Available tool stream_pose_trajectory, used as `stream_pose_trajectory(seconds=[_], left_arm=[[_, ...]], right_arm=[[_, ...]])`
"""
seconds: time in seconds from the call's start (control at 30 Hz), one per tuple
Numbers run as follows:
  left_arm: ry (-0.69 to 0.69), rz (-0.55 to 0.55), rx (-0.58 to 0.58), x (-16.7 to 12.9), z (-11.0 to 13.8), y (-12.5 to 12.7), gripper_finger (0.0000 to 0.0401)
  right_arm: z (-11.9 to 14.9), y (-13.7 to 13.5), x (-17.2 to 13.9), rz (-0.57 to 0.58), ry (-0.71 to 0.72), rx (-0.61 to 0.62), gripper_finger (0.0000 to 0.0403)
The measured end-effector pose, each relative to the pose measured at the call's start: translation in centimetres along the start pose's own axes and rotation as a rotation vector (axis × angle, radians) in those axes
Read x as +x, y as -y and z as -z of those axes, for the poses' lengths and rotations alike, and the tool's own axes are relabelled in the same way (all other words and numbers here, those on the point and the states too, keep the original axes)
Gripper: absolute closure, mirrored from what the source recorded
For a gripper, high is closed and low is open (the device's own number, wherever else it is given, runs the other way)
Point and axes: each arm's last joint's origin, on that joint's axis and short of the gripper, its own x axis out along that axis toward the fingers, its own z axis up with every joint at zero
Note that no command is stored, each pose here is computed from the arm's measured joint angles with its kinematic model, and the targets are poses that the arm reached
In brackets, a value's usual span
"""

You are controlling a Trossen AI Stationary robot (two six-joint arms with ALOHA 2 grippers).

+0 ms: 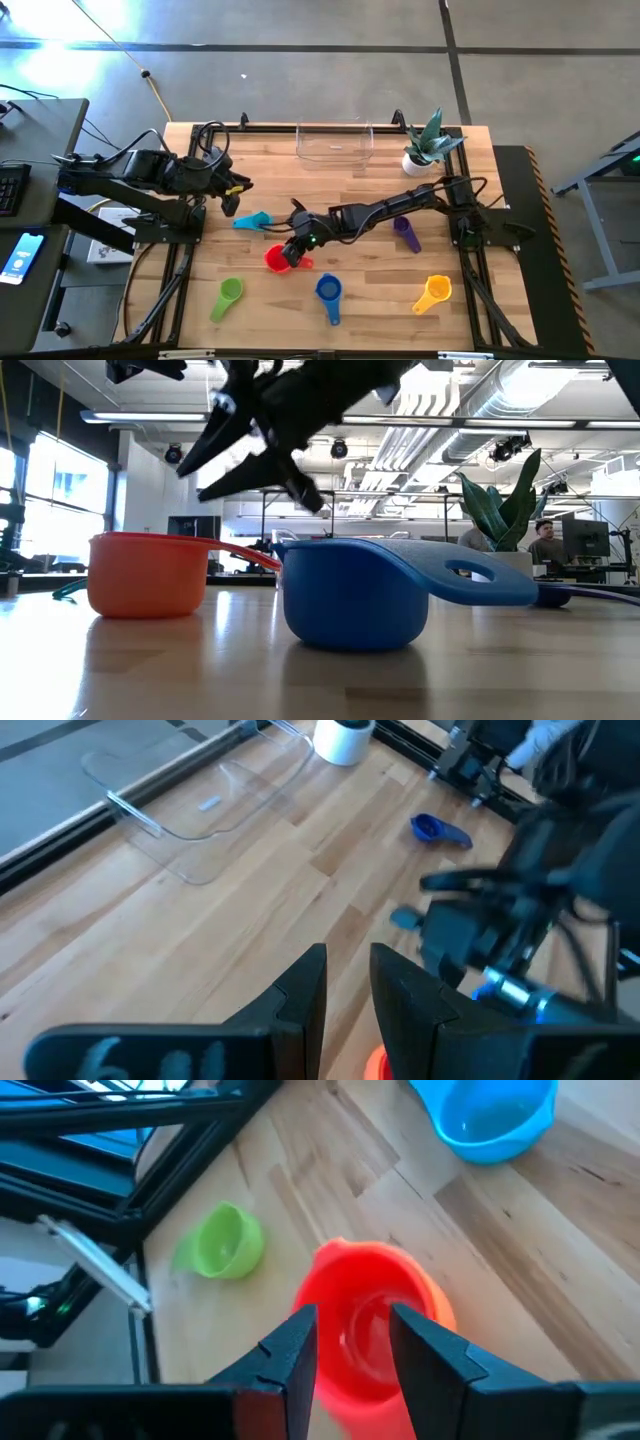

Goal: Nest measuring cups in basket
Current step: Stack the blue measuring cup on top of the red measuring cup

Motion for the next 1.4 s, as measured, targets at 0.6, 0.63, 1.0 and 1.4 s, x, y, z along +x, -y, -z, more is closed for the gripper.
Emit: stream_pose_trajectory(seconds=[0.6, 0.63, 1.0, 1.4], left_arm=[[-0.122, 0.158, -0.043, -0.1, 0.4, 0.5, 0.0331], [-0.13, 0.167, -0.046, -0.1, 0.4, 0.5, 0.0331], [-0.144, 0.161, -0.186, -0.1, 0.4, 0.5, 0.0331], [-0.165, 0.139, -0.246, 0.6, 0.4, 0.8, 0.0331]], right_arm=[[6.3, -2.9, -5.6, 0.34, -0.215, 0.182, 0.0284], [6.7, -3.0, -5.7, 0.365, -0.218, 0.184, 0.0284], [10.1, -4.2, -6.3, 0.423, -0.266, 0.174, 0.0284], [12.1, -3.8, -4.9, 0.466, -0.303, 0.113, 0.0284]])
